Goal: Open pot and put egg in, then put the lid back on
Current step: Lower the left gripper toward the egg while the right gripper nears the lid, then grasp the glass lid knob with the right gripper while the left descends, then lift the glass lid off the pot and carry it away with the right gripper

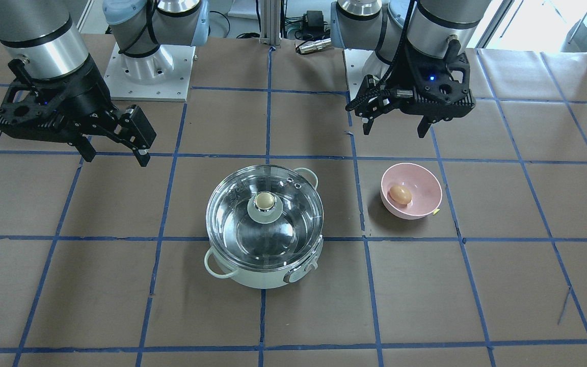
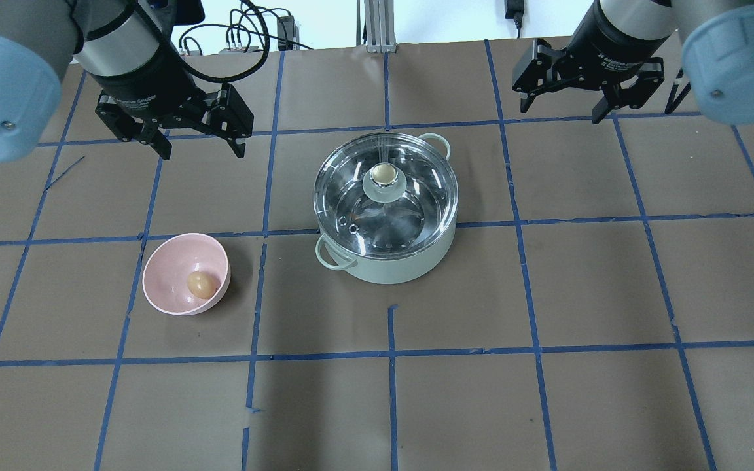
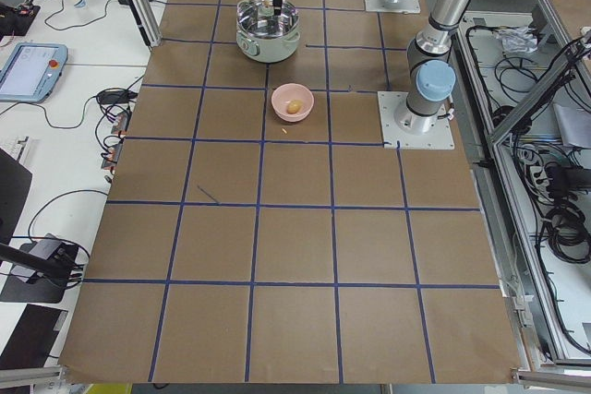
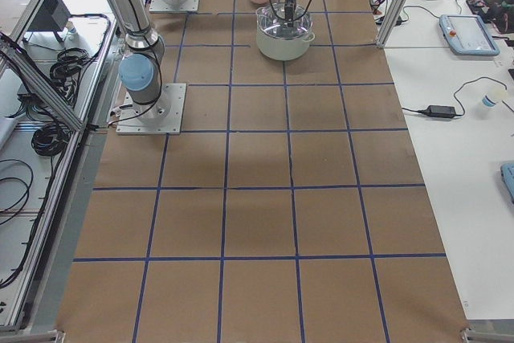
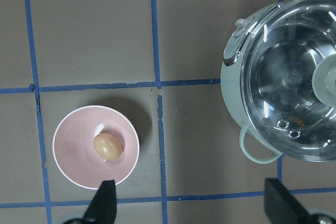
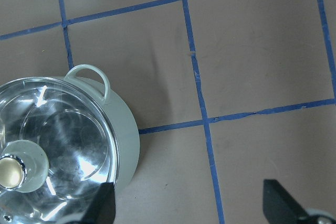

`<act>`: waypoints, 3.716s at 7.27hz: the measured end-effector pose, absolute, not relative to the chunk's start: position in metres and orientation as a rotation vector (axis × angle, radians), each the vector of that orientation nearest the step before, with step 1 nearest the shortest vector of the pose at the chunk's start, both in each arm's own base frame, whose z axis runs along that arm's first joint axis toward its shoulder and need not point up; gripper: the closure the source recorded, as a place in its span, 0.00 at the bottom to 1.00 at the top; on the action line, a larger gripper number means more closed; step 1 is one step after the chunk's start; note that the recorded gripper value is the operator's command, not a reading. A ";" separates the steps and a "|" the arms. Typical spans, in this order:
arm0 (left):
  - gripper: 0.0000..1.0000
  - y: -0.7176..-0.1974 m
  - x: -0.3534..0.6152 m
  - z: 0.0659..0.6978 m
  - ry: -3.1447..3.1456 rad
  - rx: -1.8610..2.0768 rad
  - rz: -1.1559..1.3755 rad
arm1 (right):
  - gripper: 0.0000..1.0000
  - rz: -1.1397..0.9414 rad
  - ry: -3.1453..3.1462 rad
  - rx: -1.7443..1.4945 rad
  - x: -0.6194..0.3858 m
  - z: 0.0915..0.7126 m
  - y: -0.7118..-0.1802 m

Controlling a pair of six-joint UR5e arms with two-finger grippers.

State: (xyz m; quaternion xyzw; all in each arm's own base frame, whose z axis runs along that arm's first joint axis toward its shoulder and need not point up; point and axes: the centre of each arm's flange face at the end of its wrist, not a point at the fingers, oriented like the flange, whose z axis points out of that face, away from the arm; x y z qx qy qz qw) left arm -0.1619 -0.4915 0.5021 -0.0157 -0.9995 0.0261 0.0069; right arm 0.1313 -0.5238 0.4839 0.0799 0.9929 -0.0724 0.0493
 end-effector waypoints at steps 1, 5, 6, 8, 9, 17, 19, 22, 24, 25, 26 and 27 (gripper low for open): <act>0.00 -0.492 -0.162 0.502 -3.126 -0.049 0.083 | 0.00 -0.218 3.030 0.232 0.131 0.482 -0.524; 0.00 -0.493 -0.158 0.501 -3.125 -0.068 0.081 | 0.00 -0.208 3.040 0.189 0.131 0.480 -0.523; 0.00 -0.494 -0.151 0.498 -3.124 -0.076 0.068 | 0.00 -0.215 3.040 0.188 0.131 0.481 -0.523; 0.00 -0.494 -0.126 0.474 -3.128 -0.095 -0.012 | 0.00 -0.212 3.033 0.214 0.136 0.478 -0.526; 0.00 -0.494 -0.102 0.445 -3.123 -0.065 -0.073 | 0.00 -0.207 3.028 0.219 0.154 0.469 -0.532; 0.01 -0.450 0.000 0.239 -3.101 -0.015 -0.094 | 0.00 -0.186 3.079 0.197 0.362 0.368 -0.520; 0.01 -0.455 -0.002 0.221 -3.101 0.066 -0.102 | 0.05 -0.186 3.077 0.195 0.367 0.354 -0.525; 0.01 -0.457 -0.011 0.215 -3.101 0.091 -0.113 | 0.57 -0.168 3.086 0.185 0.369 0.342 -0.528; 0.01 -0.457 -0.011 0.214 -3.101 0.091 -0.117 | 0.64 -0.168 3.088 0.182 0.369 0.341 -0.529; 0.01 -0.457 -0.011 0.213 -3.101 0.091 -0.119 | 0.67 -0.173 3.088 0.181 0.368 0.343 -0.530; 0.02 -0.457 -0.011 0.212 -3.100 0.093 -0.123 | 0.68 -0.183 3.090 0.179 0.366 0.346 -0.530; 0.02 -0.458 -0.011 0.210 -3.099 0.094 -0.131 | 0.68 -0.198 3.097 0.175 0.364 0.351 -0.531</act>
